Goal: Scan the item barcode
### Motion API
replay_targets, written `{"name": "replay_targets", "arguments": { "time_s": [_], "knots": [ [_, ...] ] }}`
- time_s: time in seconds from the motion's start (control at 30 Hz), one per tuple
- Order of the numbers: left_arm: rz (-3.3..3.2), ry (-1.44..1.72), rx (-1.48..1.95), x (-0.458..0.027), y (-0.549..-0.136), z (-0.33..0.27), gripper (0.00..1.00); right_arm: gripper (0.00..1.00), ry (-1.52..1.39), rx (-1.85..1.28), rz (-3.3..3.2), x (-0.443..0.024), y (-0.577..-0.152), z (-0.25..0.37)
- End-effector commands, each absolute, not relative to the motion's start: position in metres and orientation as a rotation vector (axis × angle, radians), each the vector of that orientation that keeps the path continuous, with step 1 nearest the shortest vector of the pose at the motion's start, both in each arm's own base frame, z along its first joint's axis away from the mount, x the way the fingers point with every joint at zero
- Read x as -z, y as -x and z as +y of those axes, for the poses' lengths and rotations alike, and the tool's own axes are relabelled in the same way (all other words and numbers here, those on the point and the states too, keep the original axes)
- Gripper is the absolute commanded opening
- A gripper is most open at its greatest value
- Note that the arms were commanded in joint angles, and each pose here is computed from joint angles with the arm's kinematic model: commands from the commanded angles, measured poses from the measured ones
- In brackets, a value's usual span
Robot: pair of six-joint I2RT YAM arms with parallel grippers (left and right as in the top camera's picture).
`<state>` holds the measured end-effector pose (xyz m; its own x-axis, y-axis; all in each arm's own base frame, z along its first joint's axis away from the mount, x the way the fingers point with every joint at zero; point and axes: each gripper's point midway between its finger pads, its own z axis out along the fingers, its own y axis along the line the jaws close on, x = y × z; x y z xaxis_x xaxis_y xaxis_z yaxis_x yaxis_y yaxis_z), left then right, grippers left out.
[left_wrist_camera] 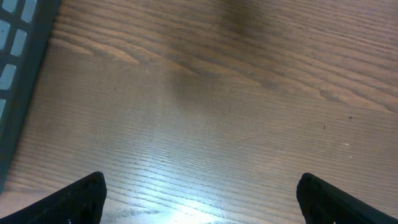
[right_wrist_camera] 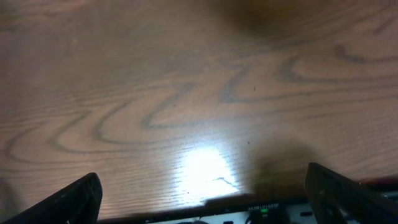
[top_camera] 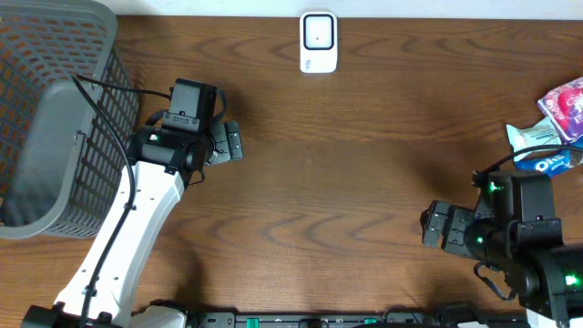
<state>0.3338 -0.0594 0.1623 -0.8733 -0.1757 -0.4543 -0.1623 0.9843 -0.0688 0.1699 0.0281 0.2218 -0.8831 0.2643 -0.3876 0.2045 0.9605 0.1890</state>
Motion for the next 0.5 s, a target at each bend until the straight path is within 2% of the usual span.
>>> {"name": "replay_targets", "arguments": {
  "time_s": [0.0,0.47],
  "knots": [
    [2.648,0.264,0.026,-0.163,-0.335,-0.057,0.98,0.99,-0.281,-0.207,2.664,-0.226,-0.165,0.029],
    [2.648,0.264,0.026,-0.163,-0.335,-0.057,0.98,0.99,-0.241,-0.237,2.494,-0.25,-0.15,0.026]
  ]
}}
